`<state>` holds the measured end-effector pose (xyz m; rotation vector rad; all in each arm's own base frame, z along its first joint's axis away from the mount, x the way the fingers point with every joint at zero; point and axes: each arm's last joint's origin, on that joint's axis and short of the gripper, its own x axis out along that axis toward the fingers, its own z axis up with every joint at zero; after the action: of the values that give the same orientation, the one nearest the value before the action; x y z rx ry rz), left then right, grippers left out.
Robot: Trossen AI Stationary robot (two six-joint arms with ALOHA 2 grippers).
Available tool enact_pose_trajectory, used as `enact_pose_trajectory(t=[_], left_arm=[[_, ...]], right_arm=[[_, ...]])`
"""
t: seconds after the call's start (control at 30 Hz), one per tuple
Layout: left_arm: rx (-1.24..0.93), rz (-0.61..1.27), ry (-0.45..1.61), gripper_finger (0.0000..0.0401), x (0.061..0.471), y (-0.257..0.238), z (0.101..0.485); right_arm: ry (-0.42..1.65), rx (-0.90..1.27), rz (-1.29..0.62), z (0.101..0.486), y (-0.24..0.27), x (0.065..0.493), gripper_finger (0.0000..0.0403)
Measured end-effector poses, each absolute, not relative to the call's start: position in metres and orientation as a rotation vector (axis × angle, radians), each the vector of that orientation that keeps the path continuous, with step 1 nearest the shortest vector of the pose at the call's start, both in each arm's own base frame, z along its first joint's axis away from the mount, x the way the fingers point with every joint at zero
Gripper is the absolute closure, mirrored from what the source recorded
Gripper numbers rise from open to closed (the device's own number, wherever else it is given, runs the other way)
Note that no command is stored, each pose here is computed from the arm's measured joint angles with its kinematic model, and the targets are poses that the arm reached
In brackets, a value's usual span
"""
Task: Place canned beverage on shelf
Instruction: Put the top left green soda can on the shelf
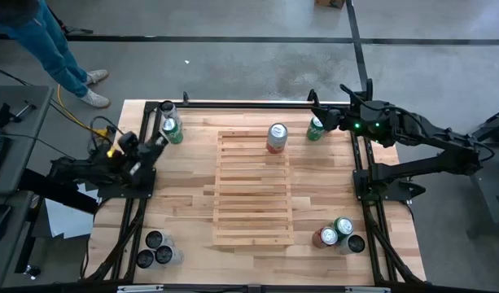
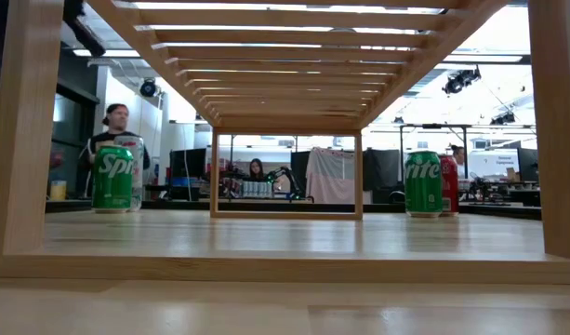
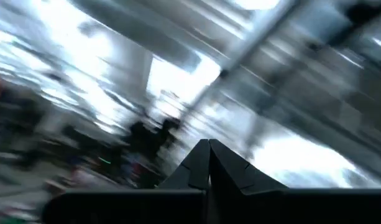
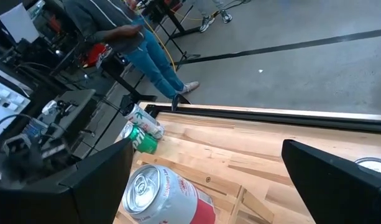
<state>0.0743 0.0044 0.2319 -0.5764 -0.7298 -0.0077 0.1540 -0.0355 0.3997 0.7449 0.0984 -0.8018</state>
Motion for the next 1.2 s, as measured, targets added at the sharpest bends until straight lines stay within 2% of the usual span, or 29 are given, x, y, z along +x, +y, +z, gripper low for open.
enact_pose_trajectory(t=[0.07,0.17,0.33,0.5,0.7,1.0,1.2], left_arm=[[-0.665,0.125,-0.706,0.0394,0.078,0.008,0.233],[-0.659,0.219,-0.581,0.0364,0.086,0.009,0.245],[-0.573,0.392,-0.326,0.0275,0.103,0.013,0.283],[-0.451,0.678,0.001,0.0181,0.114,0.025,0.315],[-0.474,1.038,0.241,0.0101,0.116,0.041,0.317],[-0.686,1.311,0.33,0.0088,0.119,0.054,0.291],[-0.706,1.423,0.387,0.0087,0.124,0.063,0.275]], right_arm=[[0.106,0.728,-0.8,0.4,-0.035,0.154,0.0008],[0.109,0.72,-0.799,0.4,-0.035,0.154,0.0008],[0.118,0.701,-0.797,0.4,-0.035,0.154,0.0008],[0.134,0.706,-0.767,0.399,-0.035,0.154,0.0008],[0.165,0.698,-0.716,0.399,-0.033,0.155,0.0008],[0.166,0.698,-0.716,0.399,-0.033,0.155,0.0008],[0.166,0.697,-0.716,0.399,-0.033,0.155,0.0008]])
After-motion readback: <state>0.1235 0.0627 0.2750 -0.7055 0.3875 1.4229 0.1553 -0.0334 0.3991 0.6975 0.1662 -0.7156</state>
